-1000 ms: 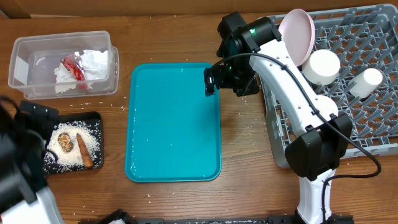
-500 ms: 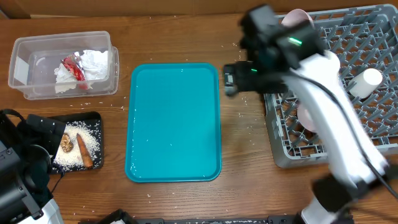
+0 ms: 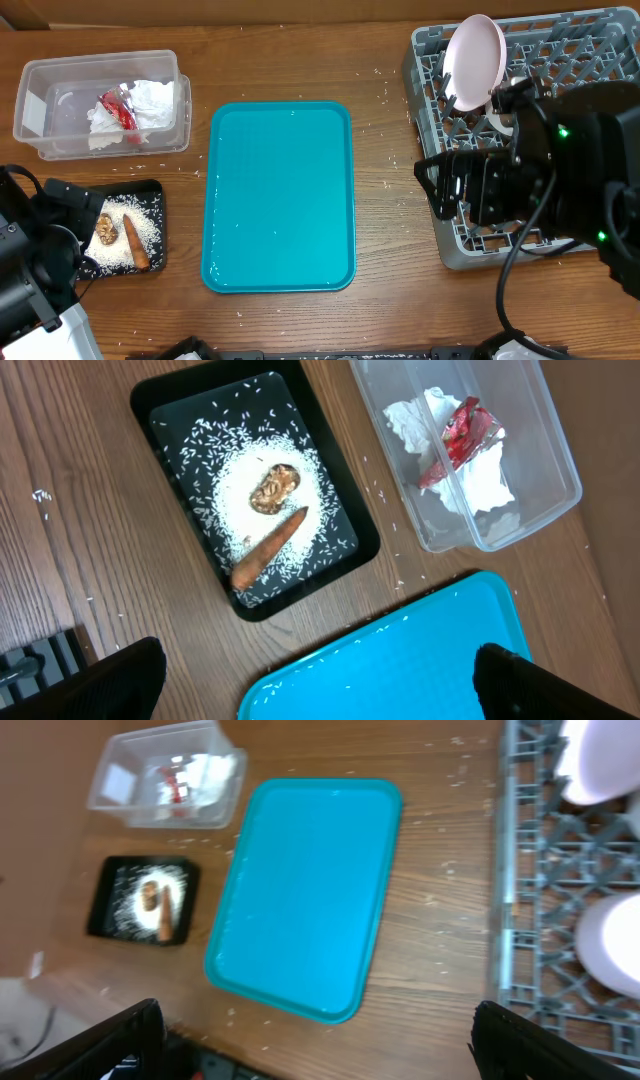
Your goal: Sort waste into correct bins and load items into the dishwasher
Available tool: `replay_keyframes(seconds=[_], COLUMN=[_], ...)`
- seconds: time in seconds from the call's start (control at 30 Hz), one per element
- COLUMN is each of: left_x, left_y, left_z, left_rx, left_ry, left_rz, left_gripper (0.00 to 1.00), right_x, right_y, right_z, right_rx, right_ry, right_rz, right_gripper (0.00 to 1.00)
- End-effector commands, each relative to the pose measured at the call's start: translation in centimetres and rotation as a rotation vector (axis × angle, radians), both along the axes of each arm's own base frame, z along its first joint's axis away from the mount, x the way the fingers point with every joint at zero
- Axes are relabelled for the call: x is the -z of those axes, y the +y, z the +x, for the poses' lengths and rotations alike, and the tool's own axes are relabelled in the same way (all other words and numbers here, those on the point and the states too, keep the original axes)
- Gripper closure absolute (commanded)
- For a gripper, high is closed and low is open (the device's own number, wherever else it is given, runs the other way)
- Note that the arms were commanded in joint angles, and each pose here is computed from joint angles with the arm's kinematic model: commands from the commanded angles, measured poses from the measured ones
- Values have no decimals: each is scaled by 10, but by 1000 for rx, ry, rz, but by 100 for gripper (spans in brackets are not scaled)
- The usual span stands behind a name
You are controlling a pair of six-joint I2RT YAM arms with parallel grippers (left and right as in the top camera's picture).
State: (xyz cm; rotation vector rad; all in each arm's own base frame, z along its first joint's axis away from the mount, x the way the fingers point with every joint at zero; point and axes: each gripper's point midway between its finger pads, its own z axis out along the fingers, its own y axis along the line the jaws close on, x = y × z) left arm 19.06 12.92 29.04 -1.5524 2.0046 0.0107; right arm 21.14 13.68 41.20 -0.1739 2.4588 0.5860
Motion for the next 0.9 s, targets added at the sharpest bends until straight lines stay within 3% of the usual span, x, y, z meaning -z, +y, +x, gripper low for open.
replay_keyframes(seconds=[0.0,0.6,0.87], left_x=[0,12,18], left_y=[4,9,12], left_z=[-1,8,12], left_rx=[-2,-1,-1], left_ry=[17,67,89], left_rz=[16,-14,-28], left_gripper=[0,0,0], right_x=[-9,-10,-29], right_y=[3,-1,-55], right_z=[-12,-11,-17], right_rx=[-59,-56,158], right_ry=[-31,-55,-152], right_rz=[33,6,15], right_gripper=[0,0,0])
